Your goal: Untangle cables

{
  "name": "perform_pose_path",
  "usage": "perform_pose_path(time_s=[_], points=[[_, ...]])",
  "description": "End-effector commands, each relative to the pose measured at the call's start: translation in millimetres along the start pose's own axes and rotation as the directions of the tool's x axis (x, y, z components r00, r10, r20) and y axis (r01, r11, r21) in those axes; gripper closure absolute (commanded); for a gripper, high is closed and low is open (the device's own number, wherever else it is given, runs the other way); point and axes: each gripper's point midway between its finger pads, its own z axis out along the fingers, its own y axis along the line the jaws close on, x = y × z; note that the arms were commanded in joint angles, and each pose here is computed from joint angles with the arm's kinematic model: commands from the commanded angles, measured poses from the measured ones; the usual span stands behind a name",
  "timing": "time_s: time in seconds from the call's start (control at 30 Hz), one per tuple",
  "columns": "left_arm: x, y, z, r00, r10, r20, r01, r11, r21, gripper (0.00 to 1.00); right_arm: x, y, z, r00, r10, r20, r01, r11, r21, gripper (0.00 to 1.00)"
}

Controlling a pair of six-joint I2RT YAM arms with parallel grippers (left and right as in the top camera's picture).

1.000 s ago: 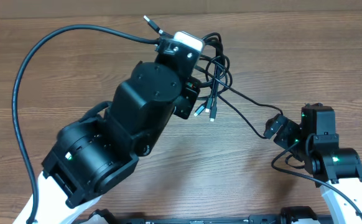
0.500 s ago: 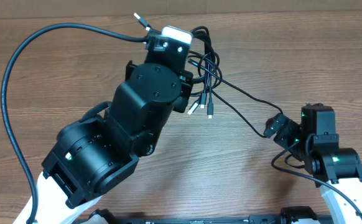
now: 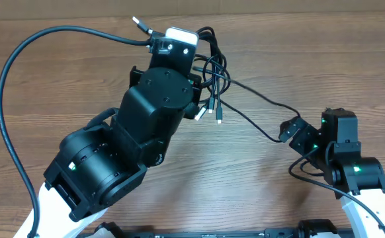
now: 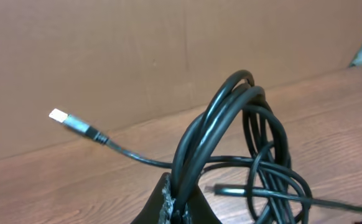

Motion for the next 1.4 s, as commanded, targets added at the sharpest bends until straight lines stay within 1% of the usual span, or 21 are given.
perform_pose_path(time_s=[0.0,0.07,0.1,0.13,0.2,0.3,0.4,0.43,0.47,0.6,0.67,0.73,0.83,0.97,1.03,1.1,1.17,1.23,1.33,1.37], points=[[-5,-17,-7,0.998,0.062,0.009,-0.063,0.991,0.115,0.96,6,39,-11,0.984,-0.176,-0.031,0.166,0.963,-0.211,0.0],[2,-29,1,0.992,0.122,-0.012,-0.119,0.98,0.161,0.96,12,53,-19,0.96,-0.28,-0.017,0.262,0.917,-0.301,0.0],[4,-33,3,0.99,0.141,-0.017,-0.136,0.975,0.175,0.96,14,57,-22,0.95,-0.311,-0.006,0.293,0.899,-0.325,0.0],[8,-42,8,0.982,0.187,-0.025,-0.178,0.962,0.207,0.96,16,61,-29,0.927,-0.375,0.029,0.361,0.863,-0.353,0.0],[14,-50,15,0.971,0.237,-0.034,-0.222,0.946,0.236,0.96,19,63,-37,0.894,-0.441,0.072,0.435,0.821,-0.369,0.0],[20,-57,26,0.963,0.263,-0.055,-0.242,0.939,0.245,0.96,24,62,-50,0.87,-0.48,0.116,0.485,0.789,-0.376,0.0],[29,-75,31,0.941,0.333,-0.049,-0.3,0.895,0.331,0.96,24,63,-61,0.861,-0.483,0.16,0.505,0.775,-0.38,0.0],[31,-82,31,0.933,0.357,-0.042,-0.319,0.875,0.365,0.96,26,64,-65,0.848,-0.499,0.175,0.526,0.757,-0.388,0.0],[34,-89,29,0.925,0.379,-0.03,-0.335,0.851,0.404,0.96,32,68,-70,0.823,-0.535,0.191,0.562,0.716,-0.415,0.0],[41,-106,29,0.905,0.426,-0.004,-0.37,0.791,0.488,0.96,48,79,-81,0.75,-0.618,0.235,0.639,0.587,-0.498,0.0],[44,-109,31,0.9,0.436,-0.005,-0.376,0.782,0.498,0.96,55,85,-86,0.724,-0.64,0.257,0.658,0.529,-0.537,0.0],[47,-110,35,0.896,0.444,-0.013,-0.379,0.778,0.5,0.96,59,90,-91,0.7,-0.657,0.28,0.674,0.478,-0.563,0.03],[50,-115,35,0.887,0.461,-0.007,-0.39,0.759,0.522,0.96,62,91,-93,0.689,-0.665,0.288,0.679,0.454,-0.577,0.05],[51,-115,37,0.875,0.484,0.002,-0.413,0.747,0.521,0.96,61,92,-93,0.687,-0.663,0.297,0.684,0.452,-0.573,0.05],[53,-108,40,0.866,0.5,-0.013,-0.431,0.759,0.489,0.96,60,93,-93,0.687,-0.662,0.298,0.684,0.452,-0.573,0.05],[56,-94,45,0.852,0.521,-0.052,-0.452,0.783,0.428,0.96,61,92,-93,0.688,-0.664,0.294,0.682,0.454,-0.573,0.04],[58,-88,47,0.844,0.532,-0.067,-0.464,0.787,0.407,0.96,61,92,-93,0.688,-0.664,0.294,0.683,0.453,-0.573,0.03],[59,-89,47,0.833,0.55,-0.061,-0.481,0.774,0.412,0.96,61,92,-93,0.688,-0.663,0.295,0.683,0.453,-0.573,0.03],[59,-90,46,0.831,0.553,-0.057,-0.483,0.769,0.419,0.96,60,93,-93,0.687,-0.663,0.298,0.684,0.452,-0.572,0.02],[60,-93,45,0.832,0.552,-0.049,-0.479,0.761,0.439,0.96,60,93,-94,0.688,-0.66,0.301,0.684,0.451,-0.574,0.01]])
